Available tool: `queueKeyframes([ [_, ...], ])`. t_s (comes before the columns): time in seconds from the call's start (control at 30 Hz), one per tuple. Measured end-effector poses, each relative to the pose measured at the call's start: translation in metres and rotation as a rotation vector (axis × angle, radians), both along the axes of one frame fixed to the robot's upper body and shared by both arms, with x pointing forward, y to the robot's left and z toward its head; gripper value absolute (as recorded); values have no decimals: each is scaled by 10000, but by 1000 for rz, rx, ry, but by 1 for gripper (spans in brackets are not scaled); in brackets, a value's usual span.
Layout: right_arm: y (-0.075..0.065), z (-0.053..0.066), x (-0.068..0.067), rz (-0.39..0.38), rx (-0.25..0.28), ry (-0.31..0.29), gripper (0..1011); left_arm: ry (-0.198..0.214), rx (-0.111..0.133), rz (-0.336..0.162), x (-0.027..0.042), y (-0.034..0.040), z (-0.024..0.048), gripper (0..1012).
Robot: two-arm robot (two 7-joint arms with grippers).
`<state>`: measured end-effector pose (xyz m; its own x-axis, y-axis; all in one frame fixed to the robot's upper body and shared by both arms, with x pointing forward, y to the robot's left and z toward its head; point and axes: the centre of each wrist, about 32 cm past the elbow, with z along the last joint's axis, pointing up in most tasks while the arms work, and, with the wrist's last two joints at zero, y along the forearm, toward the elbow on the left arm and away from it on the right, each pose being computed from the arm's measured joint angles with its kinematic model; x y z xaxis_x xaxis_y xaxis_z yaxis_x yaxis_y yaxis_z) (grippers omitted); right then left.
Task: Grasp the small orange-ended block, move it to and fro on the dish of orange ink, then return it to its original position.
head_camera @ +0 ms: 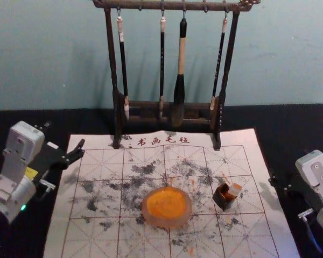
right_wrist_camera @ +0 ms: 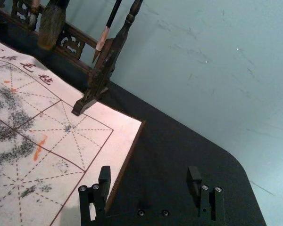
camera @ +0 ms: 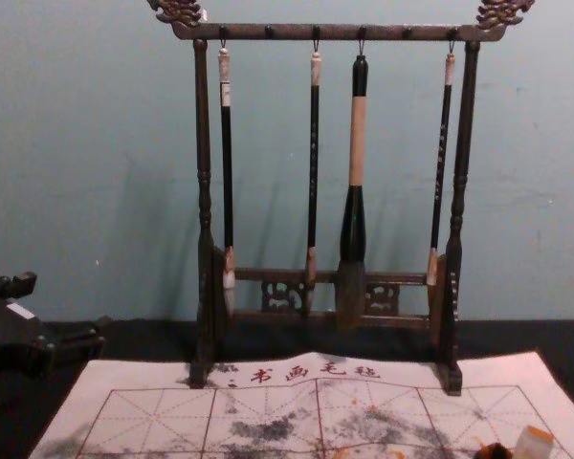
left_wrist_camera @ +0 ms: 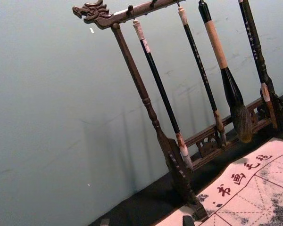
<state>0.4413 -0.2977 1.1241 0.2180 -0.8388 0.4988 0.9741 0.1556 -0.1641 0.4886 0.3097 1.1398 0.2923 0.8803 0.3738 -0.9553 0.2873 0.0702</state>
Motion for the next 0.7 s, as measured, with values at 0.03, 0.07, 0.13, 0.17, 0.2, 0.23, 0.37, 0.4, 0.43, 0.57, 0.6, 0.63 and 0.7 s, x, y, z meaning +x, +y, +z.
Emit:
queueKeyframes([
  [0.03, 0, 0, 0, 0, 0, 0, 1000, 0, 0, 0, 0, 0, 0, 1001],
  [0.07, -1, 6, 1, 1, -1, -1, 1000, 0, 0, 0, 0, 0, 0, 1001],
  [0.13, 0, 12, 1, 3, -1, -3, 1000, 0, 0, 0, 0, 0, 0, 1001],
  [0.17, 0, 13, 1, 3, -2, -3, 1000, 0, 0, 0, 0, 0, 0, 1001],
  [0.2, 0, 16, 1, 4, -2, -3, 1000, 0, 0, 0, 0, 0, 0, 1001],
  [0.23, 0, 19, 2, 5, -2, -4, 1000, 0, 0, 0, 0, 0, 0, 1002],
  [0.37, 0, 26, 2, 6, -3, -5, 1000, 0, 0, 0, 0, 0, 0, 1001],
  [0.4, 0, 28, 2, 7, -3, -5, 1000, 0, 0, 0, 0, 0, 0, 1001],
  [0.43, 0, 31, 3, 7, -3, -6, 1000, 0, 0, 0, 0, 0, 0, 1001],
  [0.57, 0, 36, 4, 8, -4, -6, 1000, 0, 0, 0, 0, 0, 0, 1001],
  [0.6, 0, 36, 4, 8, -4, -6, 1000, 0, 0, 0, 0, 0, 0, 1001],
  [0.63, 0, 38, 4, 8, -4, -6, 1000, 0, 0, 0, 0, 0, 0, 1001],
  [0.7, 1, 40, 5, 9, -3, -6, 1000, 0, 0, 0, 0, 0, 0, 1001],
])
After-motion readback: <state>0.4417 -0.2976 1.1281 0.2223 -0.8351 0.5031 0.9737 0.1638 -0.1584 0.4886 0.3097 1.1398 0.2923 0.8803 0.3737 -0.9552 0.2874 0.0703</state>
